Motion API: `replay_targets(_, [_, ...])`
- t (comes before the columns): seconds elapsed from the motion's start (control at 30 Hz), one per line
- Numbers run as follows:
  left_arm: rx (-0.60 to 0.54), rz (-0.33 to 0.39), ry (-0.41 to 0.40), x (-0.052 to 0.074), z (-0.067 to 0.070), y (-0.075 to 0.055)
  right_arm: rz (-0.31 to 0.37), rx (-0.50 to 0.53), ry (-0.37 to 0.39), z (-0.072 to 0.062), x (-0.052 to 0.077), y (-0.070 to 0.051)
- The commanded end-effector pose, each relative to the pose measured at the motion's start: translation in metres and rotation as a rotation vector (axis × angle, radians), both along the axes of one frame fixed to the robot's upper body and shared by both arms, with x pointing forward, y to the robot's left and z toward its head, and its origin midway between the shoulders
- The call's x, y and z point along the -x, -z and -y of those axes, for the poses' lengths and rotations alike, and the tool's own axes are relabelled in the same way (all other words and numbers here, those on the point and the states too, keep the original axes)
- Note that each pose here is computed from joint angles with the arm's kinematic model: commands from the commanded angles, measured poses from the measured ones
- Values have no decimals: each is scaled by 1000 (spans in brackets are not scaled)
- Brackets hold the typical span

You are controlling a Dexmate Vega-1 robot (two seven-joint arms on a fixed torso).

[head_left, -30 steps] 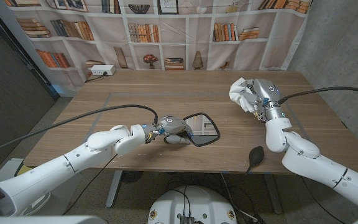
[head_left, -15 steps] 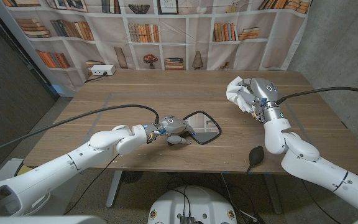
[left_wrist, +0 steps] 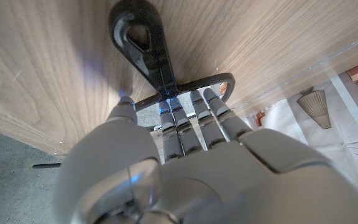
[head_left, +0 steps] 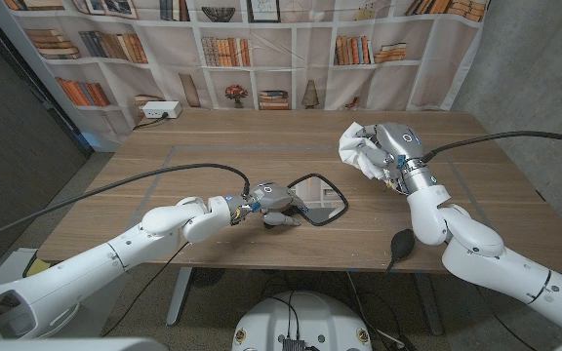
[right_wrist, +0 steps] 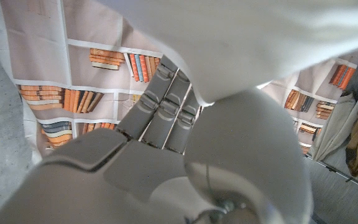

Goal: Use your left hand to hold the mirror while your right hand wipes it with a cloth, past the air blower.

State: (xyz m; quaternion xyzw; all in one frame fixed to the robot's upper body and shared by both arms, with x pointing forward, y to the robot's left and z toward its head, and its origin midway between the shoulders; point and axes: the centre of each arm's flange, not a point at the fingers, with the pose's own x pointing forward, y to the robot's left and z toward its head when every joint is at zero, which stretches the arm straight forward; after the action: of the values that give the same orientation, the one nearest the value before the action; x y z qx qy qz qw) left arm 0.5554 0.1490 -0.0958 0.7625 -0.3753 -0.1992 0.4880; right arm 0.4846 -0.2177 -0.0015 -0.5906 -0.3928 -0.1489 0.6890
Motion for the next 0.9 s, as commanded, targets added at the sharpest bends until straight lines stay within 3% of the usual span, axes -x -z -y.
replay_targets(0.03, [20, -47, 7, -7, -2, 5, -77, 96, -54, -22, 4, -5])
replay_targets(0.5, [10, -39, 9, -9, -4, 0, -134, 199, -116, -45, 1, 3])
replay_targets(0.73, [7, -33, 13, -6, -3, -5, -183, 280, -123, -55, -10, 18])
replay_targets(0.9, [1, -30, 8, -6, -2, -6, -178, 370, -75, -63, -14, 29])
